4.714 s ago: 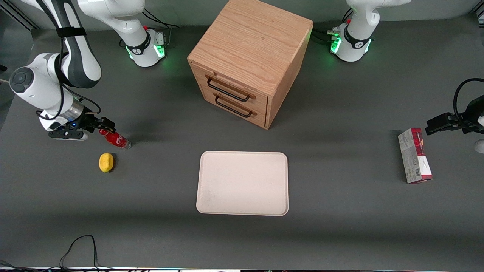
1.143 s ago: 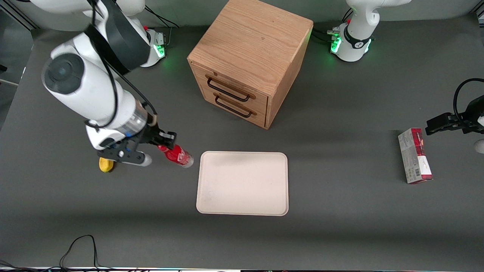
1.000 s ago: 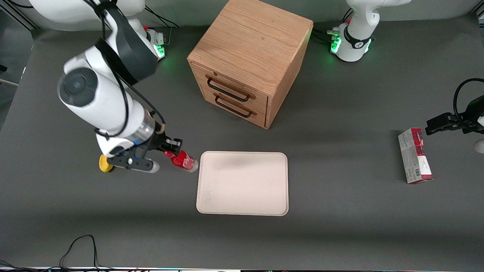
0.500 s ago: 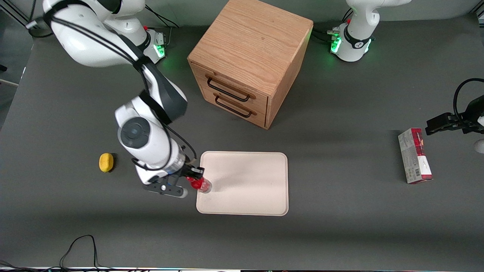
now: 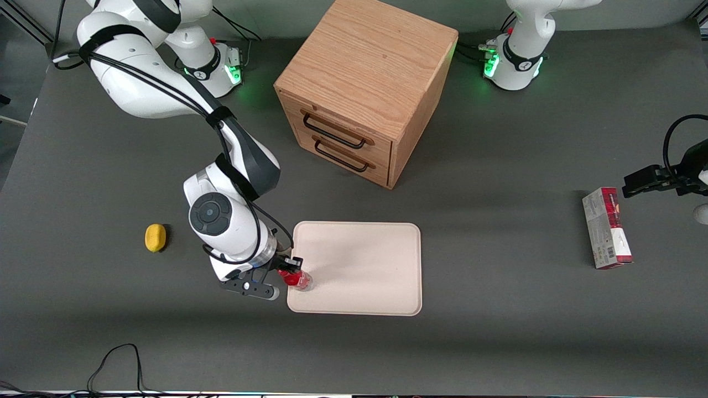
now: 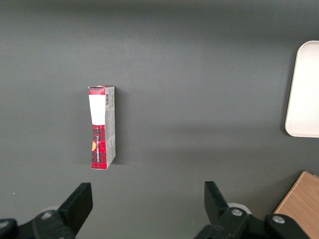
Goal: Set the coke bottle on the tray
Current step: 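Lower the bottle onto the tray and open the right gripper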
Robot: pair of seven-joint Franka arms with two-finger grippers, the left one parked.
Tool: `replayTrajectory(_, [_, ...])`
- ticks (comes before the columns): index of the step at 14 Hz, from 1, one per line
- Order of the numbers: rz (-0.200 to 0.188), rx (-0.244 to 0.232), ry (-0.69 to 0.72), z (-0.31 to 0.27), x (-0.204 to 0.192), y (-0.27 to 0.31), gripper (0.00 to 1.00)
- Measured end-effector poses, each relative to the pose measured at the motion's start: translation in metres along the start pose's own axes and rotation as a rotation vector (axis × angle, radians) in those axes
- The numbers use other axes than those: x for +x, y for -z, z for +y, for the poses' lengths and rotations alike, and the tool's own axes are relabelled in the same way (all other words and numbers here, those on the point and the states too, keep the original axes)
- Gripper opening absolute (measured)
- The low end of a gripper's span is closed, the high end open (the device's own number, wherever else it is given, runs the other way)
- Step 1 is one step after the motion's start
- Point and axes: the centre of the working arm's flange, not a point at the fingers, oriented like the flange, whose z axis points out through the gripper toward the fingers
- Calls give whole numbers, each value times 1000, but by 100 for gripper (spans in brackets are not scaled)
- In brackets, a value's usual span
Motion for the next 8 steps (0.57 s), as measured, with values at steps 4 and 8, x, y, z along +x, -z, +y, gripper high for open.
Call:
replayTrajectory(4, [43,12,16,-3,2,2,76])
replayTrajectory(8, [60,18,16,-3,6,10,100])
